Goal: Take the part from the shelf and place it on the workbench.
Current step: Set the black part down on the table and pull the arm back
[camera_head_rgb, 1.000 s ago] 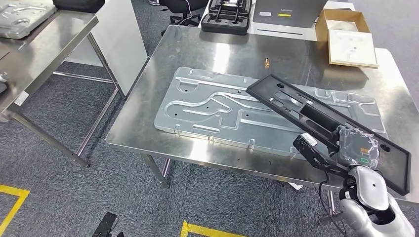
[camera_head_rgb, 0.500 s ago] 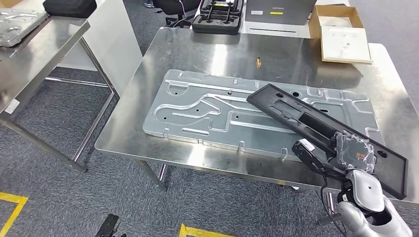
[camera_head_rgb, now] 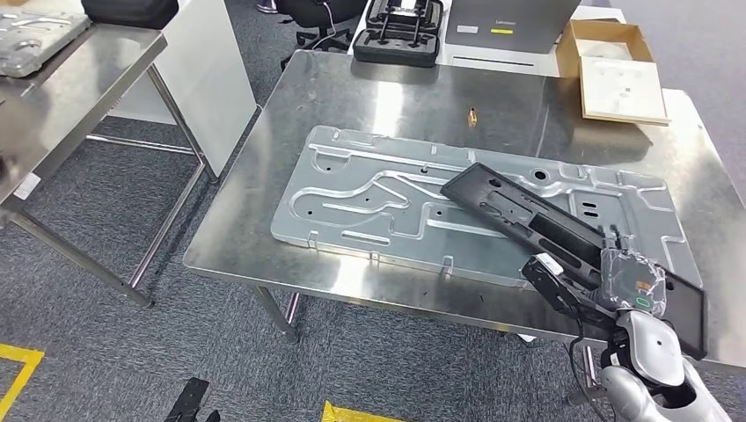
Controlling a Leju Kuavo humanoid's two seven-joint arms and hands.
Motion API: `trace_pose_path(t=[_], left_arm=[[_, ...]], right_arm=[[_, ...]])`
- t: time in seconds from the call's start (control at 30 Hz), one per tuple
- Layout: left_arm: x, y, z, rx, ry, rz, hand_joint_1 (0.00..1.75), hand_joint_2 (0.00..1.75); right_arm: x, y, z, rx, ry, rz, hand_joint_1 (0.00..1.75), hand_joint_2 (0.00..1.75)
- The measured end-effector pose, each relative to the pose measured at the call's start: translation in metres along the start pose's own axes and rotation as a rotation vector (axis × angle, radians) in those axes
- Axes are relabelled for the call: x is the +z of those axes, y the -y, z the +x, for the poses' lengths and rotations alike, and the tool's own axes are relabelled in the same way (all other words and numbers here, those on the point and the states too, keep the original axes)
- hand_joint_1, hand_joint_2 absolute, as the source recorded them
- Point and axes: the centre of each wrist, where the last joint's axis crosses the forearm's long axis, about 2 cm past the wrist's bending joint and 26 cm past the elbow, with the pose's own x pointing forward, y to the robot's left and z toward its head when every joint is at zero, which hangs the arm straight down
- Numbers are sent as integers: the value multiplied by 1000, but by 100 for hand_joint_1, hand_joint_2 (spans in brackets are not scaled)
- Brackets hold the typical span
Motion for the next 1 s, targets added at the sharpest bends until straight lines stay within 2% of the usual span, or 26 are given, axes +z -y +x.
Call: trace_pose_path(t=[0.23, 0.77, 0.93, 1.0], left_arm=[[-1, -3, 3, -25, -20, 68, 0, 0], [3, -2, -7, -42, -137, 62, 0, 0], [4, -2, -9, -64, -156, 71, 0, 0], [5, -1, -11, -67, -165, 68, 0, 87]], right_arm=[[3, 16, 16, -43, 60, -88, 0, 0], [20, 33, 53, -98, 213, -179, 0, 0], [24, 37, 60, -220, 278, -165, 0, 0], [27, 37, 65, -253, 301, -157, 0, 0]])
